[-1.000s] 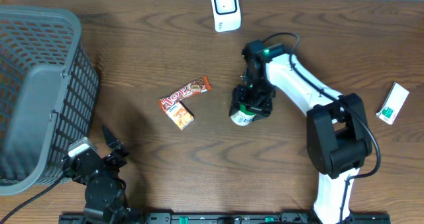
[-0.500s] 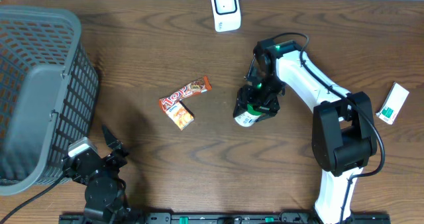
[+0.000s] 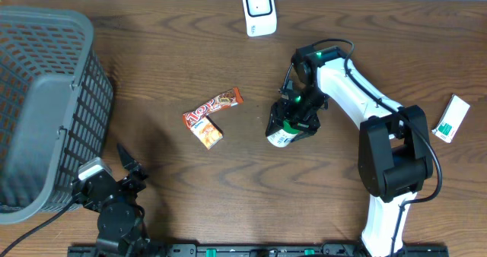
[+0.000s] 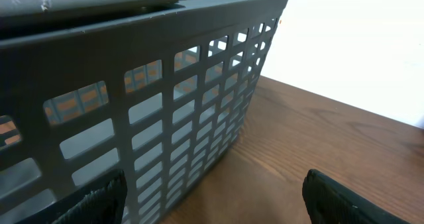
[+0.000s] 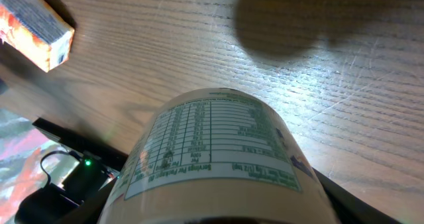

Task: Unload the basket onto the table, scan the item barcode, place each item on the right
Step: 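Raise the bottle label in front of the white scanner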

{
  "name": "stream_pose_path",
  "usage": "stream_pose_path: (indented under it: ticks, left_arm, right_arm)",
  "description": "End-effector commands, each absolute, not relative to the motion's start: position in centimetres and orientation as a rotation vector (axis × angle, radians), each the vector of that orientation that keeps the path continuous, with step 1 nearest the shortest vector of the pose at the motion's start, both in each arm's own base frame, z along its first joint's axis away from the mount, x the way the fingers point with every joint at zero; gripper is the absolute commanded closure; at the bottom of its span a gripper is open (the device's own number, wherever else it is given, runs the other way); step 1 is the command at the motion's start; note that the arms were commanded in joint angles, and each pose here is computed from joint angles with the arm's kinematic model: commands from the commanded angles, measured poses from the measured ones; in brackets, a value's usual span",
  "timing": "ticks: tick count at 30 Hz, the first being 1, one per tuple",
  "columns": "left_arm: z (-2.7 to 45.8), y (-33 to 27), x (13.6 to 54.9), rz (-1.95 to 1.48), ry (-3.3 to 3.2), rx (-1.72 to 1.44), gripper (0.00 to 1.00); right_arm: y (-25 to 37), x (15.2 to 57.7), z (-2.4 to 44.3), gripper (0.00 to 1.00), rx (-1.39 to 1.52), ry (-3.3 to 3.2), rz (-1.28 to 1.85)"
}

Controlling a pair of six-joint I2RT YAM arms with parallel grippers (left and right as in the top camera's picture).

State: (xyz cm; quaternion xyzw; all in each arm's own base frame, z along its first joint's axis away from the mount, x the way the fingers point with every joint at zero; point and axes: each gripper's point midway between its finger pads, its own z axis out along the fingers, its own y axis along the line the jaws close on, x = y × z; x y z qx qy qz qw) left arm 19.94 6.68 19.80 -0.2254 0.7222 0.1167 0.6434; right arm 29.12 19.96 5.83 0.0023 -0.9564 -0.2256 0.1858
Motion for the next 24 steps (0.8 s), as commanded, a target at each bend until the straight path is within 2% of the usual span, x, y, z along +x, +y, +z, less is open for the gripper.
stream_pose_path:
  ticks: [1,14,19,24]
  left_arm:
    - [20.0,6.9,19.8,0.272,1.635,-0.529,0.15]
    - [20.0,6.9,19.8,0.272,1.635,-0.529,0.15]
    - [20.0,6.9,19.8,0.272,1.636,-0.529,0.15]
    - [20.0,6.9,19.8,0.272,1.635,-0.529,0.15]
  right_arm:
    - [20.6,29.6,6.7,0.48,0.020,-2.680,-0.720]
    - [21.1,29.8,6.9,0.47,0.060,-2.681,-0.766]
    - [22.4,33.5,6.8,0.47,0.133,-2.816,-0.875]
    - [23.6,38.7,9.7,0.46,0.214,-3.002,-0.968]
